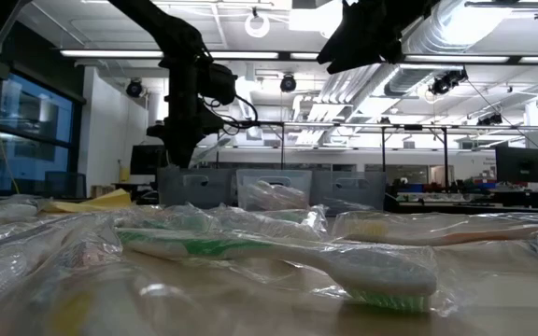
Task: Pick & Place Toothbrushes
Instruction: Put the green toothbrush into the left black bin, then put the orange toothbrush into the transparent bin
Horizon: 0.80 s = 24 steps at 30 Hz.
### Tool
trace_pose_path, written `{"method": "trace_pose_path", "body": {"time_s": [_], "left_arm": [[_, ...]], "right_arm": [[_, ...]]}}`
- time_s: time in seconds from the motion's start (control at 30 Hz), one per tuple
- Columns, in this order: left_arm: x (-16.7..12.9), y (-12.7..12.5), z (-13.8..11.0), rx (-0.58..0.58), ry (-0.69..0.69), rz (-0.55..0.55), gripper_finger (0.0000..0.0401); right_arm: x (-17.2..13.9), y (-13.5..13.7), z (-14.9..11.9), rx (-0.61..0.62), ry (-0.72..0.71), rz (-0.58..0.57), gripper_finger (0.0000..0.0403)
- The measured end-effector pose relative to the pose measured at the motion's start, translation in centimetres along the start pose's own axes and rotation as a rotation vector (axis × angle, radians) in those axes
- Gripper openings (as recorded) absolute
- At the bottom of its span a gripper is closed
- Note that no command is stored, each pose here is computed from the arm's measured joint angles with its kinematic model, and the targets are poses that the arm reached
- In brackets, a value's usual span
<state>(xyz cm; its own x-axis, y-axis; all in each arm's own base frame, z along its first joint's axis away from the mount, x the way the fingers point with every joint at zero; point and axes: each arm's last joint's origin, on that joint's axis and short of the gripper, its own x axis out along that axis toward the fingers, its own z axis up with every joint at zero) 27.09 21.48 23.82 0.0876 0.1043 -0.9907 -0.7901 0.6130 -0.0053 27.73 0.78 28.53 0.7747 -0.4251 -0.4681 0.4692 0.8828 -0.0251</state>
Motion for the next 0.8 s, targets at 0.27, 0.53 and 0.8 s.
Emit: {"method": "trace_pose_path", "body": {"time_s": [0.27,0.53,0.8], "left_arm": [[0.0,0.0,-0.1,0.005,0.004,0.009,0.0108],[-0.7,0.1,-0.3,0.059,-0.013,0.006,0.0123],[-5.8,0.8,-2.1,0.086,-0.167,0.028,0.0124]], "right_arm": [[0.0,0.0,0.0,0.0,0.002,0.008,0.022],[0.0,0.0,0.0,-0.001,0.003,0.007,0.022],[0.0,-0.2,-0.8,0.001,0.08,-0.011,0.022]]}}
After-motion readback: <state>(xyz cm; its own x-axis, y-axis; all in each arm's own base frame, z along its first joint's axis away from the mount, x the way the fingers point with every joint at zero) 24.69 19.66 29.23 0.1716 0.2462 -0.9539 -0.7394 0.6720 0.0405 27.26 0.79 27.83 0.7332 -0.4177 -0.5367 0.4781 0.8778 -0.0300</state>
